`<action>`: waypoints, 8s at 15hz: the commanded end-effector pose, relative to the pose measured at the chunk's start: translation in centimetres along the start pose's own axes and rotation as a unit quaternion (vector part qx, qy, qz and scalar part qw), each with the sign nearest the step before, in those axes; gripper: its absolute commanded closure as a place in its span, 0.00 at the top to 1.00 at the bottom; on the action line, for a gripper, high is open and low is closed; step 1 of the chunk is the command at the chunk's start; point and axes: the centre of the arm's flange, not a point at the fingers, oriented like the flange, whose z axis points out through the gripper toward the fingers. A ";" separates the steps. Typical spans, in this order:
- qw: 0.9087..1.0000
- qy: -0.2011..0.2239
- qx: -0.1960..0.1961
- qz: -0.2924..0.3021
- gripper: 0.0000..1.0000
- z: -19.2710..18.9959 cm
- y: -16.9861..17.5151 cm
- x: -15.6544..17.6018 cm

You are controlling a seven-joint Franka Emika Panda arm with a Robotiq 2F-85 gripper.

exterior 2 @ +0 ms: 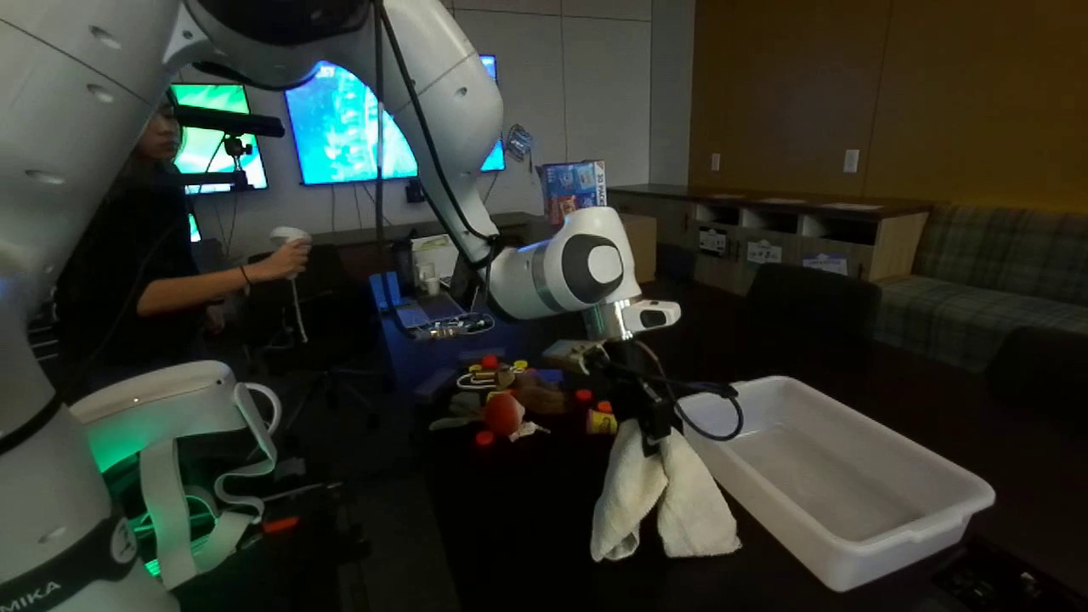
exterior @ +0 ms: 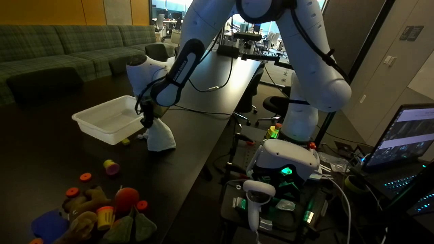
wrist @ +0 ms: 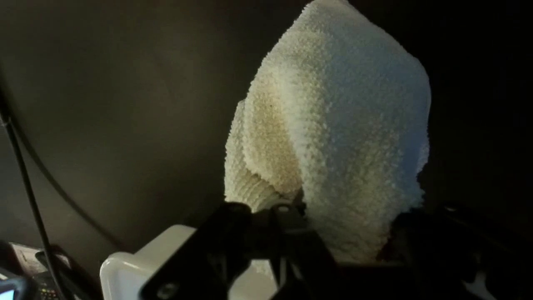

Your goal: Pick up the cloth and move the objects on the table with the cloth, then put the cloth in the box

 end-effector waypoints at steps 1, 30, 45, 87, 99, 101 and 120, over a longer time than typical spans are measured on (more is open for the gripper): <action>0.998 -0.026 -0.055 0.007 0.15 6.8 -2.2 3.5; 0.995 0.011 -0.063 -0.072 0.15 7.9 -18.9 7.9; 0.977 0.105 -0.007 -0.188 0.15 -1.4 -30.3 3.7; 0.954 0.114 -0.059 0.270 0.76 -3.3 5.9 21.1; 0.999 0.009 -0.040 0.011 1.00 -8.5 0.5 7.4; 0.999 -0.022 -0.031 -0.013 1.00 -8.8 0.3 5.3; 0.985 -0.123 -0.007 -0.122 1.00 -15.0 4.6 -14.2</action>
